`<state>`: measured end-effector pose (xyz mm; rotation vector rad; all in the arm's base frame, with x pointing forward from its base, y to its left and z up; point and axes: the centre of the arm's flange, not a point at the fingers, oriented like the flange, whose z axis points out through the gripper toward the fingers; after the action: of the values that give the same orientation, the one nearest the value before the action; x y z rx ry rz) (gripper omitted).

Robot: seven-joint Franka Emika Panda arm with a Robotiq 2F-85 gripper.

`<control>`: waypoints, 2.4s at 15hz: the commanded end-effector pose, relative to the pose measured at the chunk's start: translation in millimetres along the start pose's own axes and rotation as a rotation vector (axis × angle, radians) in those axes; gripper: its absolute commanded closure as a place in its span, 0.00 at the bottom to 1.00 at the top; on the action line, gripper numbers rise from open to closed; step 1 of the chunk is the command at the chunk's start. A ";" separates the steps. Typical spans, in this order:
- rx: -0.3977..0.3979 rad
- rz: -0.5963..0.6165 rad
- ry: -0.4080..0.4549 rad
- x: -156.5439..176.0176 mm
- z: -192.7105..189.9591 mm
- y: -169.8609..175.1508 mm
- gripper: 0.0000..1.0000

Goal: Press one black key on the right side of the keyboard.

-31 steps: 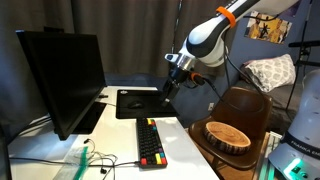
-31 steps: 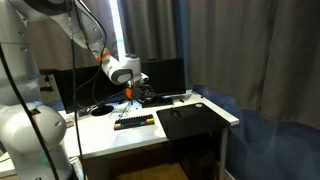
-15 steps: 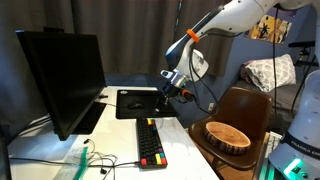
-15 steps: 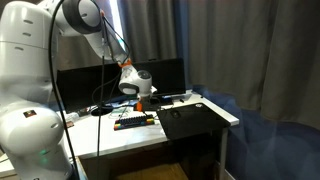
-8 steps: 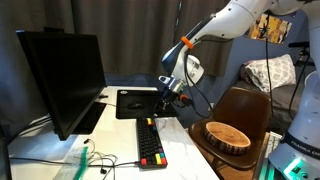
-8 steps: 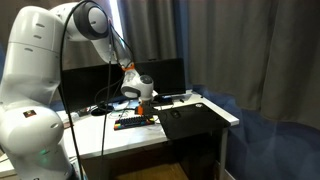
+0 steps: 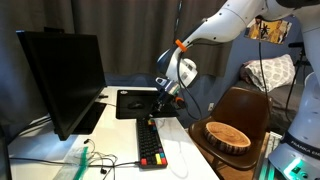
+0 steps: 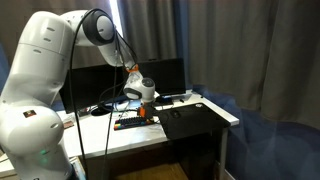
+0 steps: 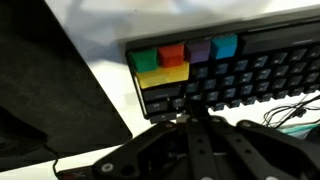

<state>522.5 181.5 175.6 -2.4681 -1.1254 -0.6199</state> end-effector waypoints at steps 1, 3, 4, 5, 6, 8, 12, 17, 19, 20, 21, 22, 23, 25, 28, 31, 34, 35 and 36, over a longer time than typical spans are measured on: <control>-0.027 -0.010 0.027 -2.2 13.0 7.8 1.00; -0.033 -0.013 0.030 -3.2 15.4 11.0 1.00; -0.037 -0.017 0.029 -4.0 16.5 12.7 1.00; -0.038 -0.019 0.029 -4.9 17.3 13.9 1.00; -0.042 -0.019 0.029 -5.8 18.4 15.3 1.00; -0.047 -0.019 0.031 -7.4 19.8 18.0 1.00; -0.048 -0.023 0.021 -13.3 24.1 20.9 1.00; -0.049 -0.025 0.016 -15.0 26.2 20.7 1.00; -0.049 -0.025 0.021 -12.3 25.6 18.7 1.00; -0.049 -0.026 0.024 -10.8 25.5 17.9 1.00; -0.049 -0.028 0.027 -9.5 25.1 17.1 1.00; -0.050 -0.029 0.029 -8.4 24.6 16.6 1.00; -0.051 -0.030 0.035 -6.3 23.2 16.3 1.00; -0.058 -0.031 0.047 -1.9 19.5 16.1 1.00; -0.063 -0.032 0.085 11.4 14.5 14.6 1.00; -0.056 -0.028 0.069 23.8 3.6 9.4 1.00; -0.050 -0.027 -0.003 32.0 -25.4 2.6 0.72; -0.052 -0.025 -0.013 36.3 -37.3 0.0 0.71; -0.057 -0.014 -0.033 40.6 -48.9 -3.9 0.69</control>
<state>542.6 187.9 185.5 -2.4819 -1.1523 -0.6901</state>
